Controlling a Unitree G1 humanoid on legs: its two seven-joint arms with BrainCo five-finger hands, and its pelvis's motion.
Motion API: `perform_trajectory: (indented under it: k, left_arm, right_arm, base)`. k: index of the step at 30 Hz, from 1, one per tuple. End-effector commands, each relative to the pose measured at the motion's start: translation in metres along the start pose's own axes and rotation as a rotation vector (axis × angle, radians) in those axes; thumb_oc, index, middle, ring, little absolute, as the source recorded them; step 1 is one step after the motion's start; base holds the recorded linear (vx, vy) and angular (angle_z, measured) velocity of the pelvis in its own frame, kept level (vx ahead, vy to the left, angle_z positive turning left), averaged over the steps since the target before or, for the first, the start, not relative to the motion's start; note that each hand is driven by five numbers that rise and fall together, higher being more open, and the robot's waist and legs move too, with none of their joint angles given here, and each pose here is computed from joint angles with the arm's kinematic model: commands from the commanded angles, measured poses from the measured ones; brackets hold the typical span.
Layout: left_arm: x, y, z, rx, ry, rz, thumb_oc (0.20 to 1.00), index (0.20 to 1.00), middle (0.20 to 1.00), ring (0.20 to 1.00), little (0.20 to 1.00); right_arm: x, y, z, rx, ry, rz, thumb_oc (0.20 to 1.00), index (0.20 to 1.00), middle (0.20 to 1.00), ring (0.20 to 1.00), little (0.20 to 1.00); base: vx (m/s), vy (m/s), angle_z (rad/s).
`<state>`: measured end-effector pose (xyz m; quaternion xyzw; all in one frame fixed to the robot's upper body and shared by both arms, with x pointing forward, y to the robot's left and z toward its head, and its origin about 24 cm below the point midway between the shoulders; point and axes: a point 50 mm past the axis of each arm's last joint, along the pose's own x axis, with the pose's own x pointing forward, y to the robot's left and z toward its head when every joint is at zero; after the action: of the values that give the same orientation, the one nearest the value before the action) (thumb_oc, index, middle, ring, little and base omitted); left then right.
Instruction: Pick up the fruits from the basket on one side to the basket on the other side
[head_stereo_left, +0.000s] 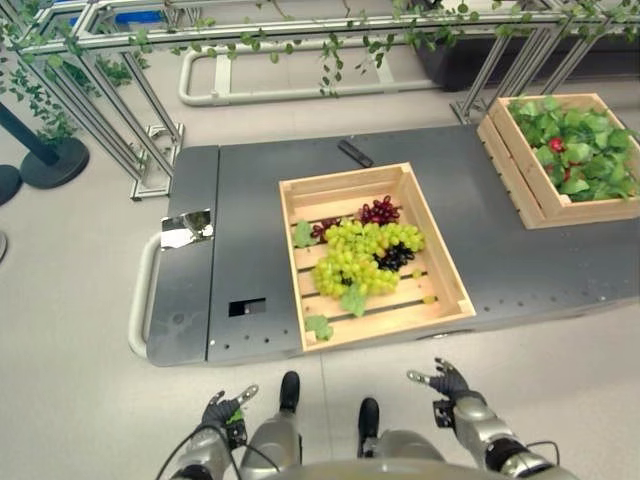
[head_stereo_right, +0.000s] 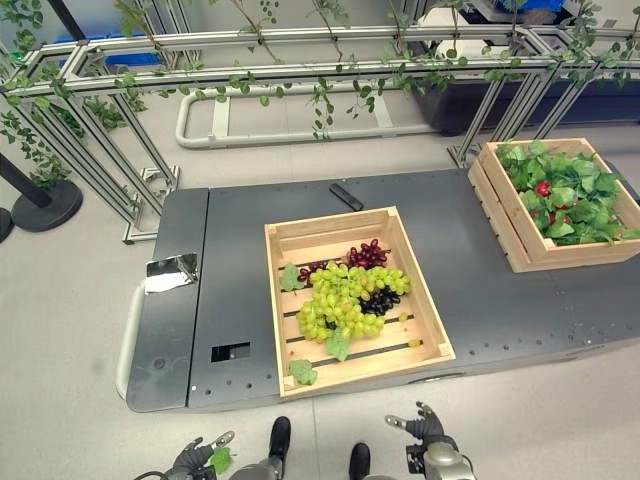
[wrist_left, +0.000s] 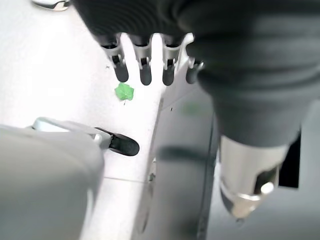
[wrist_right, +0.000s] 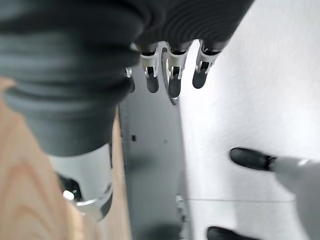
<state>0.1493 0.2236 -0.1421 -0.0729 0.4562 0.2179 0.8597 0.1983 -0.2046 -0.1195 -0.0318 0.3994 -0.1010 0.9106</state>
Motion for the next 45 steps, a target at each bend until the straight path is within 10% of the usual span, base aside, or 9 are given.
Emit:
perform_trajectory:
  k: [1, 19, 45]
  left_arm:
    - [0.004, -0.013, 0.029, -0.065, -0.090, -0.027, 1.000, 1.000, 1.000, 1.000, 1.000]
    - [-0.016, -0.013, 0.093, -0.103, -0.421, -0.027, 1.000, 1.000, 1.000, 1.000, 1.000]
    - [-0.036, -0.027, 0.126, 0.095, -0.581, -0.082, 1.000, 1.000, 1.000, 1.000, 1.000]
  right_arm:
    - [0.000, 0.007, 0.046, 0.139, -0.194, 0.046, 1.000, 1.000, 1.000, 1.000, 1.000]
    - [-0.098, 0.000, 0.203, 0.010, -1.044, 0.098, 1.000, 1.000, 1.000, 1.000, 1.000]
    - [-0.108, 0.037, 0.330, -0.629, -1.162, -0.086, 1.000, 1.000, 1.000, 1.000, 1.000]
  base:
    - [0.00, 0.000, 0.00]
    - [-0.01, 0.009, -0.04]
    - [-0.01, -0.005, 0.06]
